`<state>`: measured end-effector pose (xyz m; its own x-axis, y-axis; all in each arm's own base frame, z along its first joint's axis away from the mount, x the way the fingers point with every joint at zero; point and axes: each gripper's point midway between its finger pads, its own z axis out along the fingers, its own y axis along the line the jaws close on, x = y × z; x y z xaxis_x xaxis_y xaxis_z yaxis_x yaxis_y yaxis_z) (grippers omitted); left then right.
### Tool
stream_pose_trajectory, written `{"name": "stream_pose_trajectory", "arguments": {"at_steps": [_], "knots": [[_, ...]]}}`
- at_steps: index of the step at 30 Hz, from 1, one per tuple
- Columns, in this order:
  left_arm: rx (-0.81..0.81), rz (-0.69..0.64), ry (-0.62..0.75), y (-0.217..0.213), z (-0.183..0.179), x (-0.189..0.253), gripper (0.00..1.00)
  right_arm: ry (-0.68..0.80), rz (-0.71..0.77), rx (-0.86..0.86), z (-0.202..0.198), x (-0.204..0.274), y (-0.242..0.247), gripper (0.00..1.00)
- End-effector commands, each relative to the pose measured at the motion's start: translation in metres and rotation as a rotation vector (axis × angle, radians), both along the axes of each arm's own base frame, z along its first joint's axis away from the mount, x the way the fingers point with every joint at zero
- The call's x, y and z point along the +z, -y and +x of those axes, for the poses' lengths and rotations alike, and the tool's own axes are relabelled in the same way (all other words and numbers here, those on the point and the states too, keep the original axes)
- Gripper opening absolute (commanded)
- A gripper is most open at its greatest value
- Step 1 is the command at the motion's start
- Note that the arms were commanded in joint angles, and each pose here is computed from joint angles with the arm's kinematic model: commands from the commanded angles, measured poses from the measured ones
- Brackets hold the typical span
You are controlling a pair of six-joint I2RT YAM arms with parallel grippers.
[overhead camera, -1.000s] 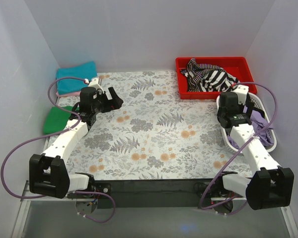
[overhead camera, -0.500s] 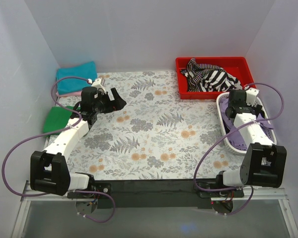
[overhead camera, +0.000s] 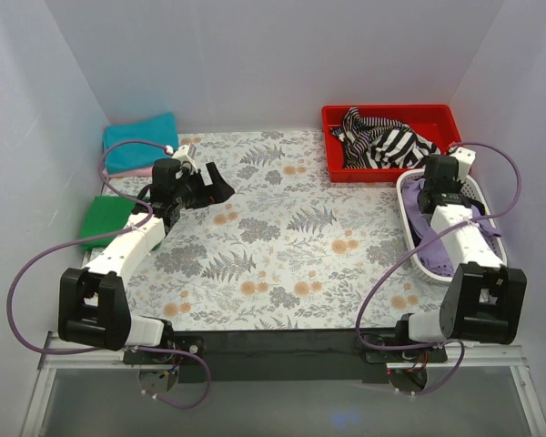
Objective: Fold and stack the t-shirts
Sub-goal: Grab the tshirt from the pile, then move the tshirt to the center of the board
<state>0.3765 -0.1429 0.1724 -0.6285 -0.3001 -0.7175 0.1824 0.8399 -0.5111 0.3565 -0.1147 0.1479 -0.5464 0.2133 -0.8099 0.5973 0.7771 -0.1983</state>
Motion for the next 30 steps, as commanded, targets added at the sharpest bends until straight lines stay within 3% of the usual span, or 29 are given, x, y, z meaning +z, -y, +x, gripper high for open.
{"name": "stream_pose_trajectory", "arguments": {"at_steps": [1,7,10,18,30], "knots": [[-0.021,-0.022,0.047,0.005,0.004,0.019,0.91,0.219,0.045,0.146,0.018,0.054,-0.021,0.01],[-0.037,-0.039,0.043,0.009,0.004,0.018,0.91,0.466,0.168,0.576,0.014,0.136,-0.098,0.01],[-0.044,-0.043,0.041,0.011,0.004,0.017,0.91,0.502,0.220,0.764,0.006,0.164,-0.133,0.01],[-0.050,-0.055,0.041,0.013,0.003,0.019,0.91,0.662,0.220,1.054,-0.024,0.270,-0.195,0.01],[-0.040,-0.058,0.072,0.011,0.005,0.030,0.91,0.774,0.235,1.458,-0.055,0.399,-0.289,0.01]]}}
